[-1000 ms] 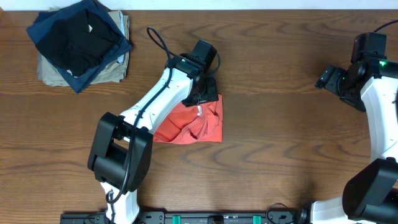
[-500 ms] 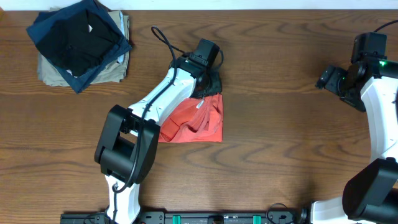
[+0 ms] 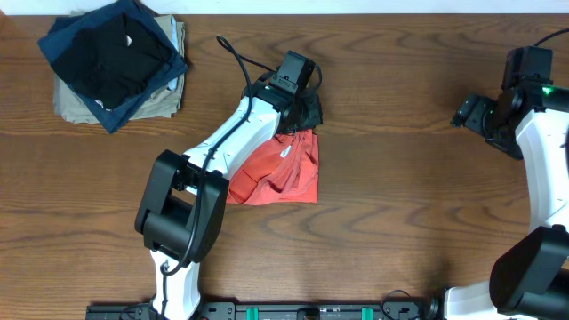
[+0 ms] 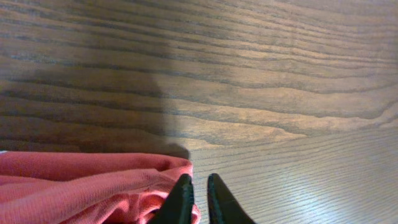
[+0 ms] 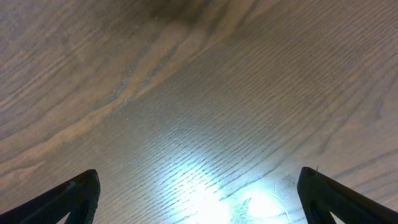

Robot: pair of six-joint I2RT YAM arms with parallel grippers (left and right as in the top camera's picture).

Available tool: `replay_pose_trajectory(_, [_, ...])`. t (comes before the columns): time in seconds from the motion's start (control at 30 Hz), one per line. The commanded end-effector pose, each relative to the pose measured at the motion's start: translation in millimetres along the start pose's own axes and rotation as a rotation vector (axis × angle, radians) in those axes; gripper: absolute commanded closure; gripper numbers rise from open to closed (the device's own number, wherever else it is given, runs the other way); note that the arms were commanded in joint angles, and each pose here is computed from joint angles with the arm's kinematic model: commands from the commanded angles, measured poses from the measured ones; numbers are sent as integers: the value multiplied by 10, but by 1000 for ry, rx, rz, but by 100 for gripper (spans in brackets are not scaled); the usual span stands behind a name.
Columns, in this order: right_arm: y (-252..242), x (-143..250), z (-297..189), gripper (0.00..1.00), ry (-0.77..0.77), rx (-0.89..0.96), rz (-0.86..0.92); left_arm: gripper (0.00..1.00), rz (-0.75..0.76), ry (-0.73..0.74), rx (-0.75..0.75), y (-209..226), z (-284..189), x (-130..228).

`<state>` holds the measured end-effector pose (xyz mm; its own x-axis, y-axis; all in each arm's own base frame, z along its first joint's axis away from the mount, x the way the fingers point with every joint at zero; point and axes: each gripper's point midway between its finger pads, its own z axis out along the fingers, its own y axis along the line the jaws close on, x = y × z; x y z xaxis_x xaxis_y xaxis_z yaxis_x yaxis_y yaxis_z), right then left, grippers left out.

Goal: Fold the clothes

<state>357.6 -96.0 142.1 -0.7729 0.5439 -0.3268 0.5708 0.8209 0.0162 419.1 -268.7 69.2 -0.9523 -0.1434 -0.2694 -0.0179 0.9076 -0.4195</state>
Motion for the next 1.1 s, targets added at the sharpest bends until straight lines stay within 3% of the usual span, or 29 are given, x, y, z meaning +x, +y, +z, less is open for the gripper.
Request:
replay_pose_trajectory(0.0, [-33, -22, -2, 1, -5, 11, 4, 85, 8, 10, -2, 6, -58, 16])
replay_pose_trajectory(0.1, [-33, -22, -2, 1, -5, 11, 4, 83, 48, 12, -3, -44, -306, 34])
replay_pose_trajectory(0.23, [-33, -22, -2, 1, -5, 11, 4, 53, 65, 44, -42, -20, -768, 210])
replay_pose_trajectory(0.33, [-33, -22, -2, 1, -5, 11, 4, 36, 29, 108, -139, 185, -937, 416])
replay_pose_trajectory(0.47, [-33, -22, -2, 1, -5, 11, 4, 35, -48, 207, -227, 420, -930, 666])
replay_pose_trajectory(0.7, [-33, -22, -2, 1, -5, 11, 4, 34, -167, 242, -275, 580, -589, 769])
replay_pose_trajectory(1.07, [-33, -22, -2, 1, -5, 11, 4, 35, -177, 179, -233, 614, -124, 526])
